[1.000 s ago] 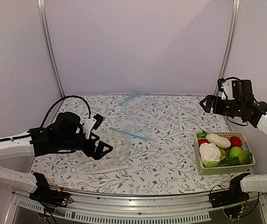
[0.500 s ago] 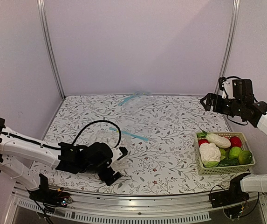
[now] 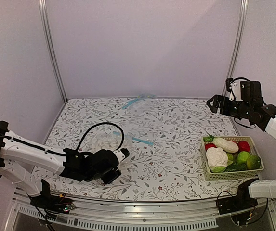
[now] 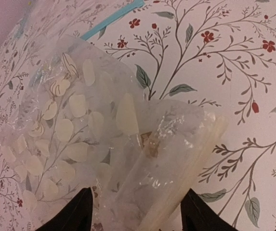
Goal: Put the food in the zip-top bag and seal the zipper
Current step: Pick up the zipper food storage bag at the center of the board.
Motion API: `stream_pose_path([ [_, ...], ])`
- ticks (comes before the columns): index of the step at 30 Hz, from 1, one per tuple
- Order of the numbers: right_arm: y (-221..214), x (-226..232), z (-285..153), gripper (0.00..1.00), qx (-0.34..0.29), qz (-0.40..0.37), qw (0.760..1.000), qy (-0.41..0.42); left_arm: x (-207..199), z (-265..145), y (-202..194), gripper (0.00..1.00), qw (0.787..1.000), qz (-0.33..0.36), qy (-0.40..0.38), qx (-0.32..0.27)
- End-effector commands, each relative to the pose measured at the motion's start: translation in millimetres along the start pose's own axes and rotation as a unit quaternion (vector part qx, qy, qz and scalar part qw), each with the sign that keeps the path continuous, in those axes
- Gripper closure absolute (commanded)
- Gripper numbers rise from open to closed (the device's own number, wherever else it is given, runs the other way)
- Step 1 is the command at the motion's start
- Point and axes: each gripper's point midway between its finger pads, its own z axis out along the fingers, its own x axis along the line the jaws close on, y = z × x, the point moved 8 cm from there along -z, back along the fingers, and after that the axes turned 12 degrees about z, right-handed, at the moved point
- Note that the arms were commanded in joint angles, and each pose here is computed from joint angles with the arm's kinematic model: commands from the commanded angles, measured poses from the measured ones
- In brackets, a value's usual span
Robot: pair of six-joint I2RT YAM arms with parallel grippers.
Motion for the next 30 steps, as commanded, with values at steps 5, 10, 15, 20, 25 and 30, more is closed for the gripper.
stream_pose_path([
  [5,5.4,4.8,-1.0,0.01,-0.007,0.005,1.000,0.008,1.1,-2.3,4.3,0.54,1.000,0.008,0.017,0.002],
  [10,7.0,7.0,-3.1,0.01,-0.006,0.008,1.000,0.013,2.9,-2.8,9.3,0.60,1.000,0.007,0.023,0.002],
  [15,10.1,8.6,-8.9,0.01,-0.010,0.009,1.000,0.012,5.6,0.0,6.4,0.72,1.000,0.004,0.025,0.013],
  [20,11.7,10.5,-14.9,0.01,-0.017,0.011,1.000,0.019,8.5,4.2,1.8,0.59,1.000,-0.012,0.016,0.024],
  [25,12.0,11.8,-18.4,0.01,-0.018,0.013,0.999,0.024,13.2,10.1,0.1,0.48,0.999,-0.044,0.001,0.021],
  [30,11.5,12.2,-19.5,0.01,-0.017,0.011,0.999,0.027,17.2,20.5,-4.7,0.43,0.998,-0.055,0.010,0.040],
])
